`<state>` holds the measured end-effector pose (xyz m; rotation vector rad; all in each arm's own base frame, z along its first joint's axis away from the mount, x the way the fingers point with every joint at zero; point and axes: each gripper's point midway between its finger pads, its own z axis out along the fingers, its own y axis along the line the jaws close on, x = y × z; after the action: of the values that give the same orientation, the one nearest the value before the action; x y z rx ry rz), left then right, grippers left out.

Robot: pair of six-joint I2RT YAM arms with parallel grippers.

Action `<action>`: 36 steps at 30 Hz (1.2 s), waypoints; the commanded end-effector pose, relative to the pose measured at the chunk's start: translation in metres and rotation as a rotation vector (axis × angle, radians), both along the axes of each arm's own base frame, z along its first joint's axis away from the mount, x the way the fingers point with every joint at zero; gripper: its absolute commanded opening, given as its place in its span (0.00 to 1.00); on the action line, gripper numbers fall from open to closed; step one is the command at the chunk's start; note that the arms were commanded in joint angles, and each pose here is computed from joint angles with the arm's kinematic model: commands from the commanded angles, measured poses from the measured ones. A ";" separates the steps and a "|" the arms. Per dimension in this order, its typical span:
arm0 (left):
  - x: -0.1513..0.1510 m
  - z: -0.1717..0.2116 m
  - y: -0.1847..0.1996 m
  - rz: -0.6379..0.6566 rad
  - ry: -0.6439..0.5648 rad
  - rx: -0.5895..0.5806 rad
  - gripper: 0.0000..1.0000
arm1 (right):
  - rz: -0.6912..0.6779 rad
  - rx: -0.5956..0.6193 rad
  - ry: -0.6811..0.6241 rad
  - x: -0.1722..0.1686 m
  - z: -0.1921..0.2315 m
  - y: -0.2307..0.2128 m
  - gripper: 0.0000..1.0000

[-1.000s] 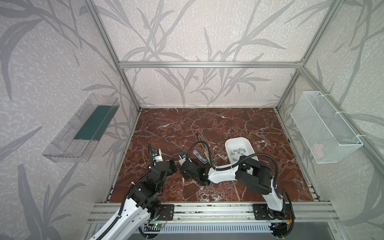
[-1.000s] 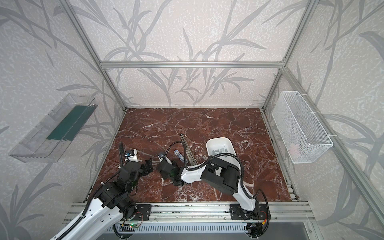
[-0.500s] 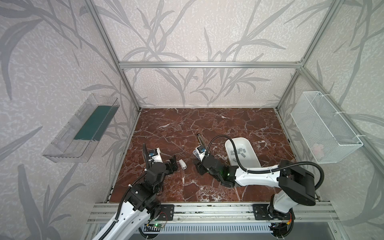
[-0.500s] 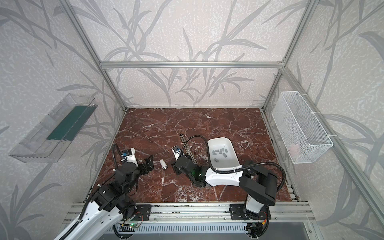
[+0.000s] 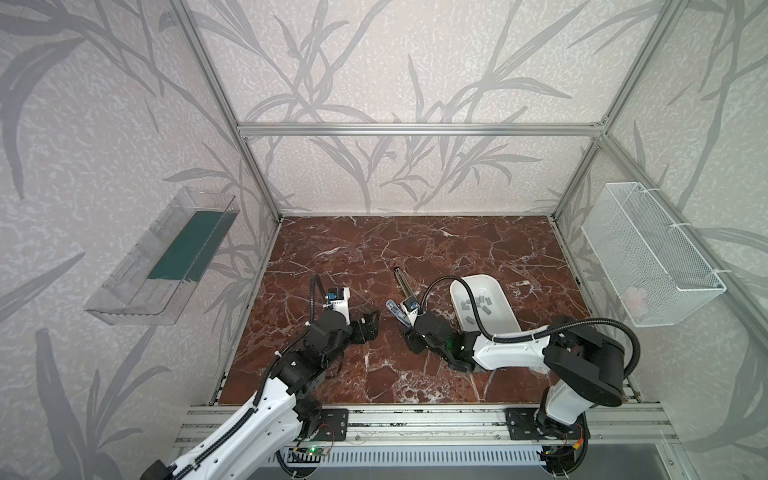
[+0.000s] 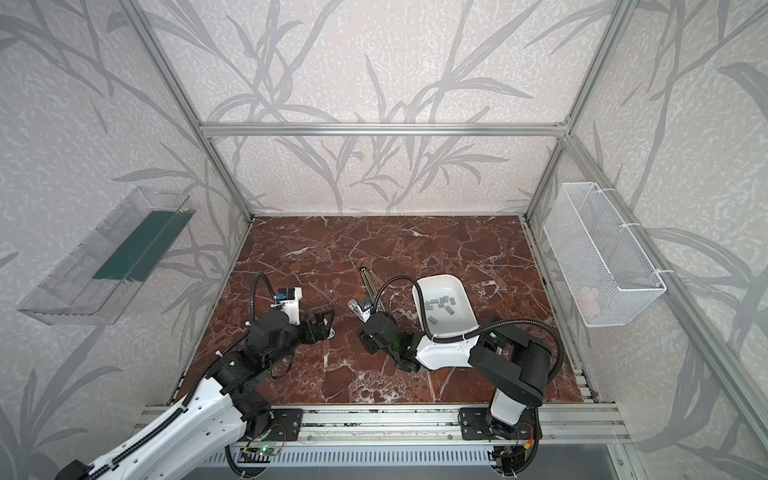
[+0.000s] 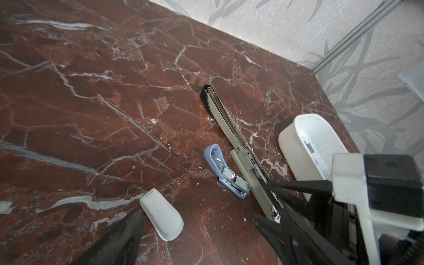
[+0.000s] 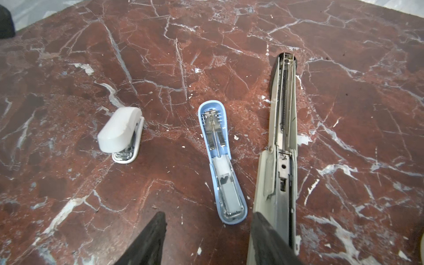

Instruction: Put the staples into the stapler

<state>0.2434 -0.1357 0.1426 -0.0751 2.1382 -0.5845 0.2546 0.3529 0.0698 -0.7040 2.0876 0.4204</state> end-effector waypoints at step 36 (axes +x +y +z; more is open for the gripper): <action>0.008 0.011 -0.011 -0.042 -0.040 -0.006 0.94 | -0.004 -0.075 0.050 0.013 -0.005 0.004 0.40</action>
<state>0.2470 -0.1458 0.1404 -0.0242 2.1436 -0.6080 0.2667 0.3640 0.0640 -0.7611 2.1557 0.3847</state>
